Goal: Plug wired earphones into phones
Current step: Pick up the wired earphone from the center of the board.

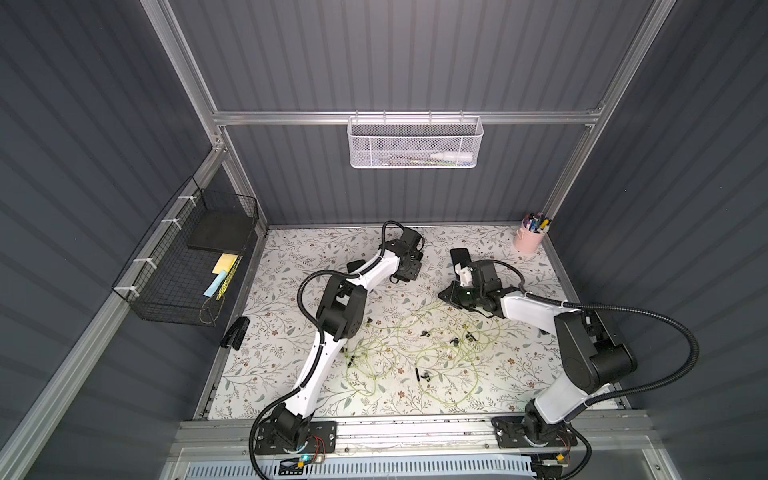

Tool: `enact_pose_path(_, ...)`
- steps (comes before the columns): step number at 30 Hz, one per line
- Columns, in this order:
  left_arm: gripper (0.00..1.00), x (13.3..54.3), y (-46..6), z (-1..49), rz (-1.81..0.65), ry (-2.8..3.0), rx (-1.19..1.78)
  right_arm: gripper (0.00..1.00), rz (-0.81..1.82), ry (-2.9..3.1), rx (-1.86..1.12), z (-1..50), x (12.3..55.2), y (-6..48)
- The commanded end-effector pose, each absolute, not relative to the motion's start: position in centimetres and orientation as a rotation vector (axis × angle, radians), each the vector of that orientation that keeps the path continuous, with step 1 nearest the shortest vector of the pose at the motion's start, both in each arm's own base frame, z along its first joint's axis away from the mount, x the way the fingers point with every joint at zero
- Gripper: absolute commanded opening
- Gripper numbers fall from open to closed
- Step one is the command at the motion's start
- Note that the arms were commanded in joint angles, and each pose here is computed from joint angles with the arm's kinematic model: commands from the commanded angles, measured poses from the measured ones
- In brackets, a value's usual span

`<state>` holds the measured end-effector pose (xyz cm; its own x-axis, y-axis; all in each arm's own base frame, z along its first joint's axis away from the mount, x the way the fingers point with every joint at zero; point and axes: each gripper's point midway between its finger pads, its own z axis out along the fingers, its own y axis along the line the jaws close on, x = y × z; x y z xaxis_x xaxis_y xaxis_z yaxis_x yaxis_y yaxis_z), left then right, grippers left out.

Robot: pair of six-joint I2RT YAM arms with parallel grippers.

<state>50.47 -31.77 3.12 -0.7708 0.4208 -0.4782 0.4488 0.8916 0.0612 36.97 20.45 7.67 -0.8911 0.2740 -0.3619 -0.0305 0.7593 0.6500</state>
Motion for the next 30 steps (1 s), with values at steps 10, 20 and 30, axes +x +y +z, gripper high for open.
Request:
enact_pose_path(10, 0.80, 41.3, -27.3, 1.9, 0.076, 2.849, 0.625, 0.05, 0.911, 2.553, 0.195, 7.2, 35.8, 19.7)
enact_pose_path(20, 0.98, 43.3, -28.2, 1.0, 0.127, 2.882, 0.778, 0.06, 0.874, 2.567, 0.193, 7.3, 34.9, 19.1)
enact_pose_path(30, 0.92, 42.0, -27.2, -0.9, 0.063, 3.001, 0.847, 0.06, 0.843, 2.575, 0.179, 7.5, 34.8, 18.7)
